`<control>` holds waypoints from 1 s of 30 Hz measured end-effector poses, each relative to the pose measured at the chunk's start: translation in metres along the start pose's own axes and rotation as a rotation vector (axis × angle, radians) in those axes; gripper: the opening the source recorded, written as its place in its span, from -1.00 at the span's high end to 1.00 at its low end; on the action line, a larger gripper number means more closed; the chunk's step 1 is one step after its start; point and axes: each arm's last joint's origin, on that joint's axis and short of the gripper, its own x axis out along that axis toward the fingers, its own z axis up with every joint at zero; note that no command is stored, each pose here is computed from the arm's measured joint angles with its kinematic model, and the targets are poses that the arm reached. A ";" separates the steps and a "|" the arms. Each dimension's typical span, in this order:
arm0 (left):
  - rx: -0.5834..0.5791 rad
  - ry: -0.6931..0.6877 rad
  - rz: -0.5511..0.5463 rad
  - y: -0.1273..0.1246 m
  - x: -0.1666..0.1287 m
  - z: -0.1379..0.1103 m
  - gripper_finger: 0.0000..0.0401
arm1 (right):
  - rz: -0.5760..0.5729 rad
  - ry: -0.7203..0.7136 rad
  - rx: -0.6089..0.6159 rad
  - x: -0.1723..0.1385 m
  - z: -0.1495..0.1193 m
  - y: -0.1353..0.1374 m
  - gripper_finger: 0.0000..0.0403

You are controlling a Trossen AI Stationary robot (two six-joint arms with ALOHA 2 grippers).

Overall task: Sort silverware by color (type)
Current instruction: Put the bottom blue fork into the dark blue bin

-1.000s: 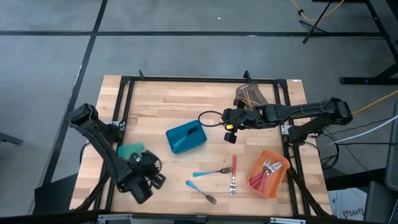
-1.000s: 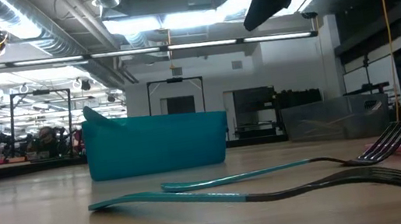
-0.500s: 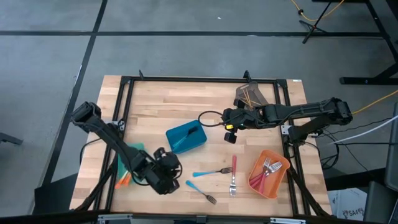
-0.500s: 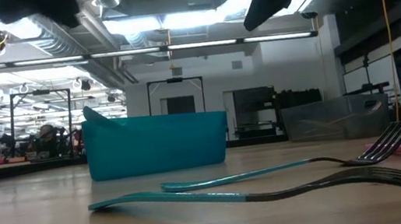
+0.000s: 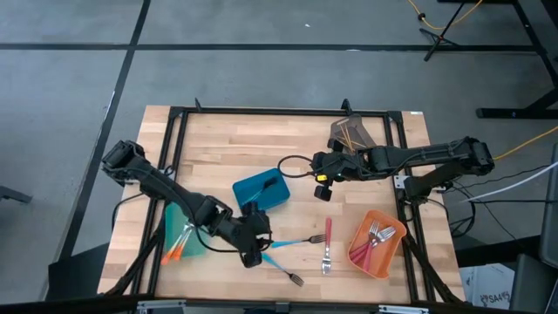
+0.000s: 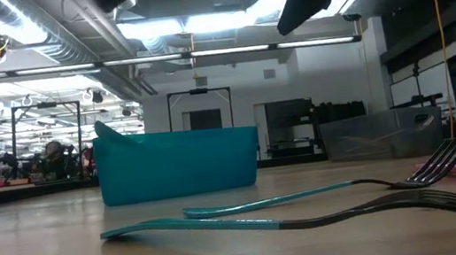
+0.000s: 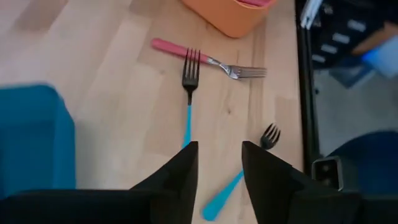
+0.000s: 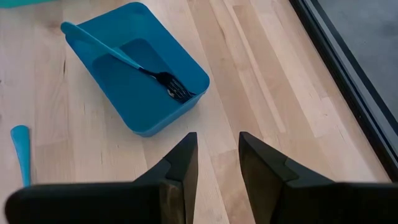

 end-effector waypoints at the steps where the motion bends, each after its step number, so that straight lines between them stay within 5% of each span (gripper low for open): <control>1: 0.042 0.004 -0.004 0.001 0.001 0.001 0.39 | 0.000 0.000 0.000 0.000 0.000 0.000 0.48; 7: 0.304 0.038 -0.011 -0.004 0.011 -0.008 0.34 | 0.026 0.005 -0.001 0.000 0.000 0.001 0.48; 20: 0.591 0.217 -0.109 -0.020 0.075 -0.058 0.36 | 0.077 0.017 -0.002 0.000 -0.001 0.002 0.48; 30: 0.659 0.209 -0.128 -0.022 0.110 -0.076 0.44 | 0.076 0.020 -0.002 0.000 -0.001 0.002 0.48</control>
